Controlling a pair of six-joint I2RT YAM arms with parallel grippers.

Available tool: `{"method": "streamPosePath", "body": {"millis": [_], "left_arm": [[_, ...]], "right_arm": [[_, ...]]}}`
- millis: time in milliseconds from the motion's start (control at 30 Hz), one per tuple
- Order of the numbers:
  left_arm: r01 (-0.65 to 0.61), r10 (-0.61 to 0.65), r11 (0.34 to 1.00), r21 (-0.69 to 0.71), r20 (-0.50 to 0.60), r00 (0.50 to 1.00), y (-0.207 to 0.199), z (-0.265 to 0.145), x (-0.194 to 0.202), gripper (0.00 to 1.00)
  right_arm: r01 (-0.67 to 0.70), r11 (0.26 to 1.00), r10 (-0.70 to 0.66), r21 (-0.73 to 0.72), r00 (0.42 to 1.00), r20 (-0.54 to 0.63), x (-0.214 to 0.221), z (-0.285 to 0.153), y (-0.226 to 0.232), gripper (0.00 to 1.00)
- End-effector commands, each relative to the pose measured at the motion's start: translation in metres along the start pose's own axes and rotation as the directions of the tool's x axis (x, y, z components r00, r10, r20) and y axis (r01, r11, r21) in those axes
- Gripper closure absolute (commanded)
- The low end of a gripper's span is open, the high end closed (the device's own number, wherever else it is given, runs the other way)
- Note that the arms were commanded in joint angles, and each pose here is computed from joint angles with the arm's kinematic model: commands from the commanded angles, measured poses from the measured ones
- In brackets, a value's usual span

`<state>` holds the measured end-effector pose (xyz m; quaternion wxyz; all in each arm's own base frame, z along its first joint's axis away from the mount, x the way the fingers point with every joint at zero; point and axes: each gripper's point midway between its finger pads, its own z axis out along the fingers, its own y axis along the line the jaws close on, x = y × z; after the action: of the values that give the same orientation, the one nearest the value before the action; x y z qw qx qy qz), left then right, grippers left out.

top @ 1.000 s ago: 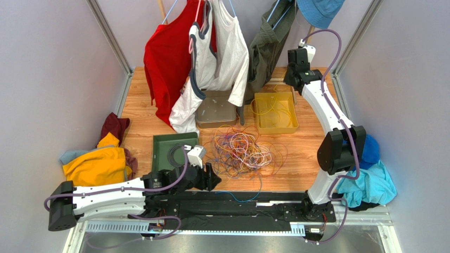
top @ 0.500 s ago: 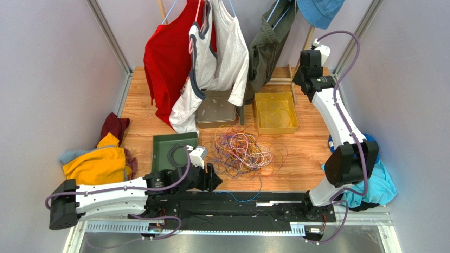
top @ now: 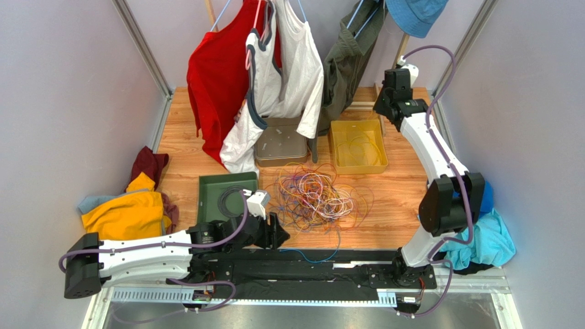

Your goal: Untangle the cables

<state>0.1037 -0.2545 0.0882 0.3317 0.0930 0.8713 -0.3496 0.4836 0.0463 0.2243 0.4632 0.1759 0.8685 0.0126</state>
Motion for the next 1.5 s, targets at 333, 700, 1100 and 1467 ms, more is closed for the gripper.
{"method": "streamPosePath", "body": {"millis": [333, 700, 1100, 1467], "left_arm": [[-0.043, 0.043, 0.999, 0.003, -0.030, 0.999, -0.010, 0.015, 0.003, 0.37], [-0.025, 0.029, 0.998, 0.057, -0.075, 0.997, -0.030, 0.023, 0.006, 0.39], [-0.005, 0.010, 0.998, 0.063, -0.081, 0.997, -0.028, 0.020, 0.010, 0.40], [-0.039, 0.039, 0.999, -0.005, 0.073, 0.997, -0.016, -0.005, -0.030, 0.41]], "right_arm": [[0.097, 0.994, -0.081, 0.043, 0.956, -0.281, 0.066, 0.026, -0.001, 0.44], [0.279, 0.925, -0.168, 0.260, 0.910, -0.380, 0.062, -0.016, -0.047, 0.46], [0.145, 0.958, -0.105, 0.247, 0.980, -0.168, 0.037, -0.040, -0.031, 0.50], [-0.011, 0.907, -0.086, -0.421, 0.974, -0.211, 0.185, -0.152, 0.058, 0.52]]}}
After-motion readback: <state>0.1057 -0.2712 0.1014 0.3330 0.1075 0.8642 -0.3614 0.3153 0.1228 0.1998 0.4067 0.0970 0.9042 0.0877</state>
